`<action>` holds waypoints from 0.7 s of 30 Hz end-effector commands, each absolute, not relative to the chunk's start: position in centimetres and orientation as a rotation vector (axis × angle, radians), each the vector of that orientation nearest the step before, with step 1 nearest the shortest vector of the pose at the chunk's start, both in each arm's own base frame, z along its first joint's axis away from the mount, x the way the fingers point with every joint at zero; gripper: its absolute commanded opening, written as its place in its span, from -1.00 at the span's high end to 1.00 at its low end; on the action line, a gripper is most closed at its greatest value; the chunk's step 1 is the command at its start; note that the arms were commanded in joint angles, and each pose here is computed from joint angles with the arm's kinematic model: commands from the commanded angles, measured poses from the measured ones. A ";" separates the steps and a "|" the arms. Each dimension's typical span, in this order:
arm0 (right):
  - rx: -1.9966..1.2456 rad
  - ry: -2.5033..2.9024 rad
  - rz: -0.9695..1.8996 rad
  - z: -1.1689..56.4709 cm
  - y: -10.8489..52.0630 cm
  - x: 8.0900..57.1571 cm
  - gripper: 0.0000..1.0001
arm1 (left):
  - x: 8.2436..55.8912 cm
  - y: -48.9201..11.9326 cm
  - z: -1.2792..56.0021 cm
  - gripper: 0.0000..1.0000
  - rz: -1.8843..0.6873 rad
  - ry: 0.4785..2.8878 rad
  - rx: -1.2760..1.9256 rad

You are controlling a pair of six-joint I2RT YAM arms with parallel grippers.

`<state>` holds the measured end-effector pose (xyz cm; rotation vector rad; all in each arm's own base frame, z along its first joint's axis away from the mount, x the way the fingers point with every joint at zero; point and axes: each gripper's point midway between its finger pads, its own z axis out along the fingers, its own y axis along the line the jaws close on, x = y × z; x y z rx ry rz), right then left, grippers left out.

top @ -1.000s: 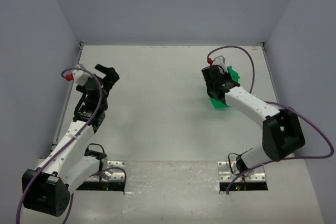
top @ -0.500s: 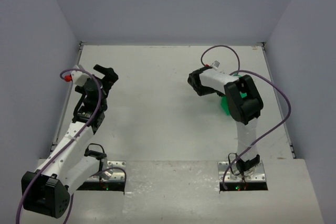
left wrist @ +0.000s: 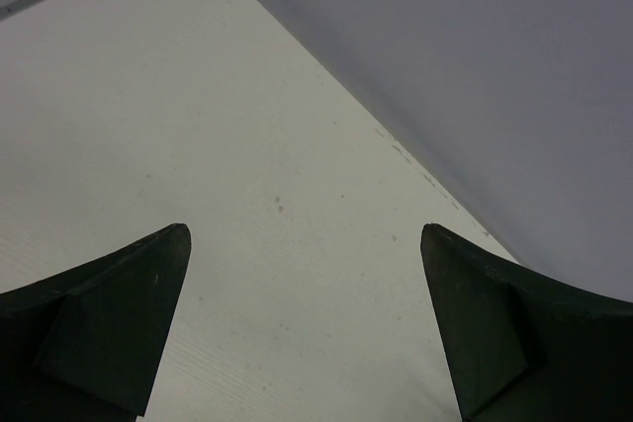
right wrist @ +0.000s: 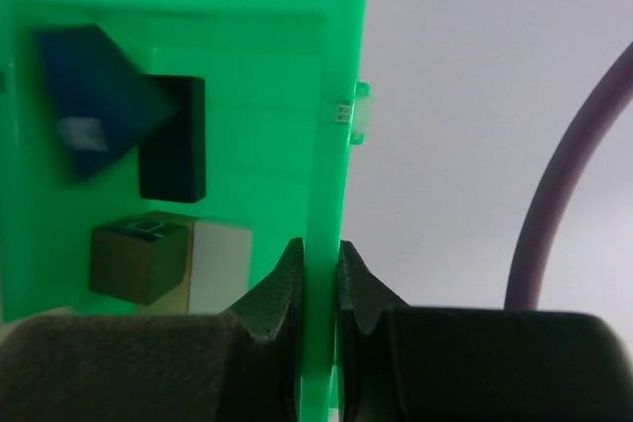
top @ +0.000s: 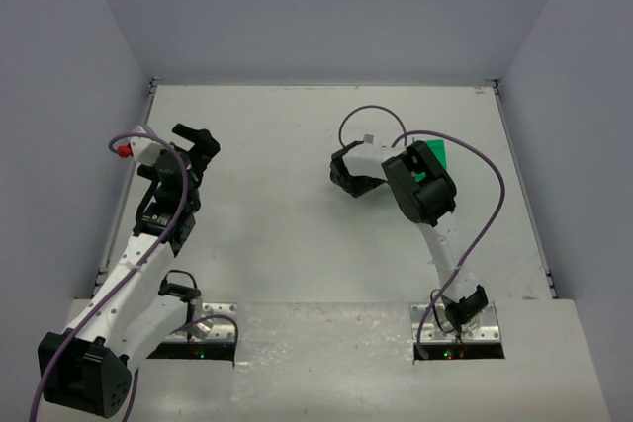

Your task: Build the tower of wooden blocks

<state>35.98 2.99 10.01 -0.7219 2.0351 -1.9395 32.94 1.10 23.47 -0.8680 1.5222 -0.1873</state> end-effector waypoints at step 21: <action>-0.821 2.045 -1.888 10.6 6.9 35.3 1.00 | 33.2 1.3 24.5 -1.00 -0.205 1.485 -0.873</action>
